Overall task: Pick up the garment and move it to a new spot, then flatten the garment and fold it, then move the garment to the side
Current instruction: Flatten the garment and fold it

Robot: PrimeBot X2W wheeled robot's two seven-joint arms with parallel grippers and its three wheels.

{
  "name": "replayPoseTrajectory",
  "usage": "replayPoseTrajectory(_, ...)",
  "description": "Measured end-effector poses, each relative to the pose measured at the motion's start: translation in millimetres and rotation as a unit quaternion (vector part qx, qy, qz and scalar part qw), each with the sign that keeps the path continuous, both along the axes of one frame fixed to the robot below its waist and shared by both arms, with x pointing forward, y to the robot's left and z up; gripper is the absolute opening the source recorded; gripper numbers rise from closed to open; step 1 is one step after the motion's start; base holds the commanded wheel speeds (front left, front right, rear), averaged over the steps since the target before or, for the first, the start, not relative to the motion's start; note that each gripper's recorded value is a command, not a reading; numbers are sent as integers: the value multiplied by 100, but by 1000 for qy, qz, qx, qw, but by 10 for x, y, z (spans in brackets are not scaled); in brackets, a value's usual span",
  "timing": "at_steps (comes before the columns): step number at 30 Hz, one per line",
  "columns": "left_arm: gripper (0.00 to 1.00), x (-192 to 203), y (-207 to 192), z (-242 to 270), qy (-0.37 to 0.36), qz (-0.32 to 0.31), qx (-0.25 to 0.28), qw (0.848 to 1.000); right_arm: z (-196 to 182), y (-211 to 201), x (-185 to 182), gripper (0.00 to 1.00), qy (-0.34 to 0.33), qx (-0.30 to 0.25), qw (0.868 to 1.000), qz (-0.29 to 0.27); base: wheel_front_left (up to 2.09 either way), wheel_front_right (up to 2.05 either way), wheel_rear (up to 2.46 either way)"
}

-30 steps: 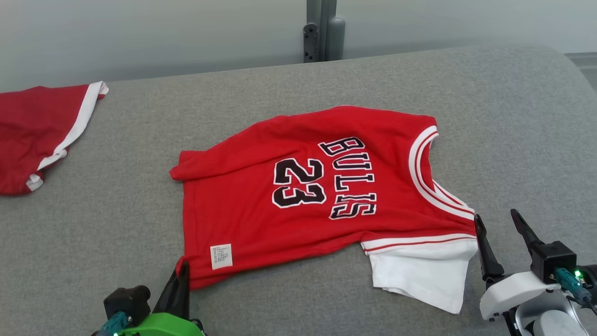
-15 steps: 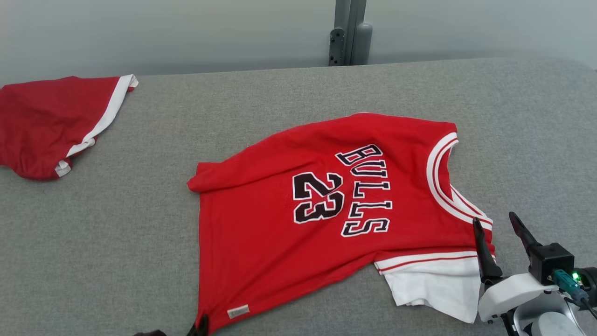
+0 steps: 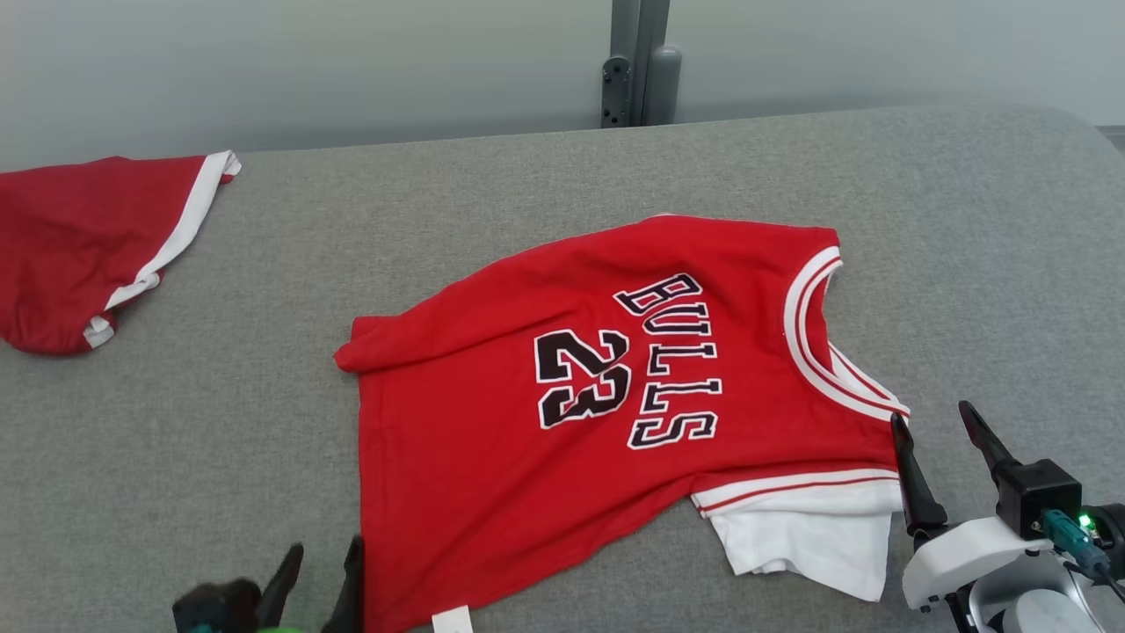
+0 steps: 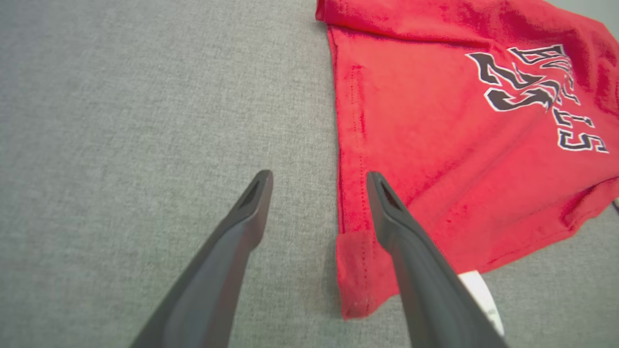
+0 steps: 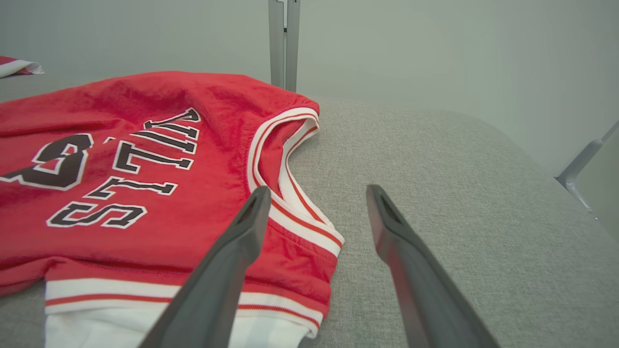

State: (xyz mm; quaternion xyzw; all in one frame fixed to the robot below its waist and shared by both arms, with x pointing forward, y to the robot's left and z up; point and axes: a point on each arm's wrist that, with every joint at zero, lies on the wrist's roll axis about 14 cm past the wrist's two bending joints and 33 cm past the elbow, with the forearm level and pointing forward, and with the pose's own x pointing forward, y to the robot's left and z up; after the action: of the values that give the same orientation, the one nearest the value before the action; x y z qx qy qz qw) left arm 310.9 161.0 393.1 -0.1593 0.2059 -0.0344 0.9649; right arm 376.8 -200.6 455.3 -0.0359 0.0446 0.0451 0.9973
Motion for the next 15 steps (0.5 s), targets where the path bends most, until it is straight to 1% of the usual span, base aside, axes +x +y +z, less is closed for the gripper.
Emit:
replayPoseTrajectory(3,100,342,-127,265,-49,-29,9,998,2,-25,-24,100,0,0,1000,-4,0,0,0)
replayPoseTrajectory(6,100,618,-267,400,-68,-51,11,996,18,-37,-28,100,-2,0,1000,-6,0,0,0)
replayPoseTrajectory(10,100,911,-301,316,-47,-62,29,997,41,-48,-20,100,-5,0,1000,-9,0,0,0)
replayPoseTrajectory(12,100,1041,-274,219,-27,-65,43,997,59,-80,-3,100,-8,-1,1000,-14,0,0,0)
replayPoseTrajectory(15,100,1202,-251,75,3,-63,49,997,38,-160,0,100,-4,-3,1000,-25,0,0,0)
